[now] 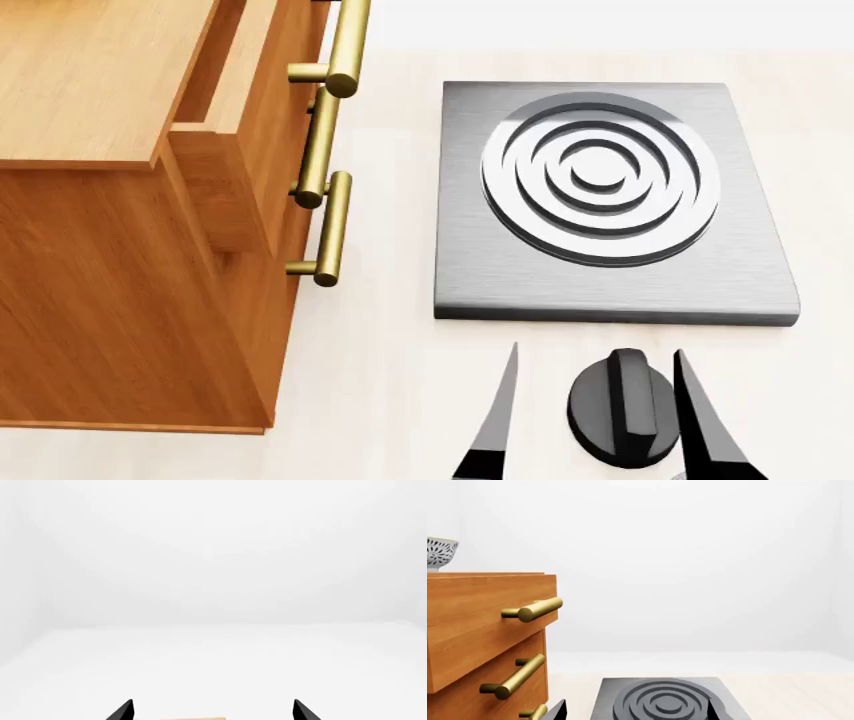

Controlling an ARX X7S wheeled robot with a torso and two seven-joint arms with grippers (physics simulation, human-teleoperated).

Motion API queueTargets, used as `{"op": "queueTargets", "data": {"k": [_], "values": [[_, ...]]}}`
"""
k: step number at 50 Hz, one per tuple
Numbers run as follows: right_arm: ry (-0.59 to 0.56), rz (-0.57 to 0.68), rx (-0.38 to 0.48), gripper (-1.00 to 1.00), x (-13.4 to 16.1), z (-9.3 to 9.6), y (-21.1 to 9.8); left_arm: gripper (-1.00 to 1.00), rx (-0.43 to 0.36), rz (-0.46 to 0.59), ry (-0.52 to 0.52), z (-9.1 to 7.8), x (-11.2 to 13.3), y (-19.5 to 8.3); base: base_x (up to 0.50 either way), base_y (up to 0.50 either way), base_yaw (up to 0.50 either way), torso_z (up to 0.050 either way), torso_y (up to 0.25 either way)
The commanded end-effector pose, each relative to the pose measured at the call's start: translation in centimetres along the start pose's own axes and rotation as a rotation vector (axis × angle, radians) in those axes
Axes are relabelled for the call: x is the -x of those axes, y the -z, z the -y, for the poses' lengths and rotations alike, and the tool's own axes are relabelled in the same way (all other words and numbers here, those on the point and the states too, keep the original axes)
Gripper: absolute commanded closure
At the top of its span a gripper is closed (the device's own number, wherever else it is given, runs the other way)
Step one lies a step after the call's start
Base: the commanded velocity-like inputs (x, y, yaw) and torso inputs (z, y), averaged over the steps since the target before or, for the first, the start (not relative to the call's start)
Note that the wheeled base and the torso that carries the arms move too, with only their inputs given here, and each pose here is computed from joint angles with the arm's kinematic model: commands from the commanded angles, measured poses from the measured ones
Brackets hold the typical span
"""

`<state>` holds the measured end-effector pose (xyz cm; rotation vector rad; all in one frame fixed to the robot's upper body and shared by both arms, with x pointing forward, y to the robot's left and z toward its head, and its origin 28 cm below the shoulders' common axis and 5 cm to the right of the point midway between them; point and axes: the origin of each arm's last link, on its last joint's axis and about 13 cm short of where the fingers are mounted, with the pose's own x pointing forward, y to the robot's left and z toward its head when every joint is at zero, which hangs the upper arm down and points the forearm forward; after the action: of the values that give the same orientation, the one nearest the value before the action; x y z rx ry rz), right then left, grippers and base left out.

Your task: Pick the akita bowl on the wooden cabinet and place it on the plate.

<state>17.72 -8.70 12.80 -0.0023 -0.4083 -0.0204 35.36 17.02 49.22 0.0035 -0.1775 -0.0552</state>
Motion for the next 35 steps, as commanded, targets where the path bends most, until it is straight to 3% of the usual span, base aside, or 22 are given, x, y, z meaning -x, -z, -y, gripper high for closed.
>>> {"op": "queueTargets", "data": {"k": [1, 10, 14, 16, 19, 21, 28, 30, 35], "values": [[0.0, -0.003, 0.001, -1.0, 0.0, 0.0, 0.1, -1.0, 0.019, -0.1, -0.062, -1.2, -0.1, -1.1, 0.0, 0.0, 0.0, 0.0, 0.0], [-0.001, -0.005, 0.001, -1.0, 0.0, 0.0, 0.1, -1.0, 0.028, -0.266, -0.094, -2.0, 0.6, -0.4, 0.0, 0.0, 0.0, 0.0, 0.0], [-0.002, -0.009, -0.003, -1.0, 0.1, -0.1, 0.3, -1.0, 0.13, -0.278, -0.116, -2.7, 0.9, -0.8, 0.0, 0.0, 0.0, 0.0, 0.0], [-0.006, -0.009, -0.001, -1.0, 0.1, -0.1, 0.3, -1.0, 0.118, -0.289, -0.134, -2.9, 0.9, -0.7, 0.0, 0.0, 0.0, 0.0, 0.0], [-0.007, -0.011, -0.002, -1.0, 0.1, -0.2, 0.3, -1.0, 0.165, -0.321, -0.211, -3.4, 0.8, -0.1, 0.0, 0.0, 0.0, 0.0, 0.0], [-0.01, -0.011, 0.0, -1.0, 0.1, -0.2, 0.3, -1.0, 0.164, -0.325, -0.264, -3.6, 0.7, 0.0, 0.0, 0.0, 0.0, 0.0, 0.0], [-0.008, -0.01, -0.001, -1.0, 0.1, -0.2, 0.3, -1.0, 0.119, -0.309, -0.281, -3.8, 0.9, -0.5, 0.0, 0.0, 0.0, 0.0, 0.0], [-0.01, -0.012, -0.002, -1.0, 0.1, -0.2, 0.4, -1.0, 0.056, -0.318, -0.299, -3.8, 1.1, -0.6, 0.0, 0.0, 0.0, 0.0, 0.0], [-0.01, -0.013, -0.005, -1.0, 0.1, -0.2, 0.4, -1.0, 0.026, -0.293, -0.305, -4.2, 1.6, -1.6, 0.0, 0.0, 0.0, 0.0, 0.0]]}}
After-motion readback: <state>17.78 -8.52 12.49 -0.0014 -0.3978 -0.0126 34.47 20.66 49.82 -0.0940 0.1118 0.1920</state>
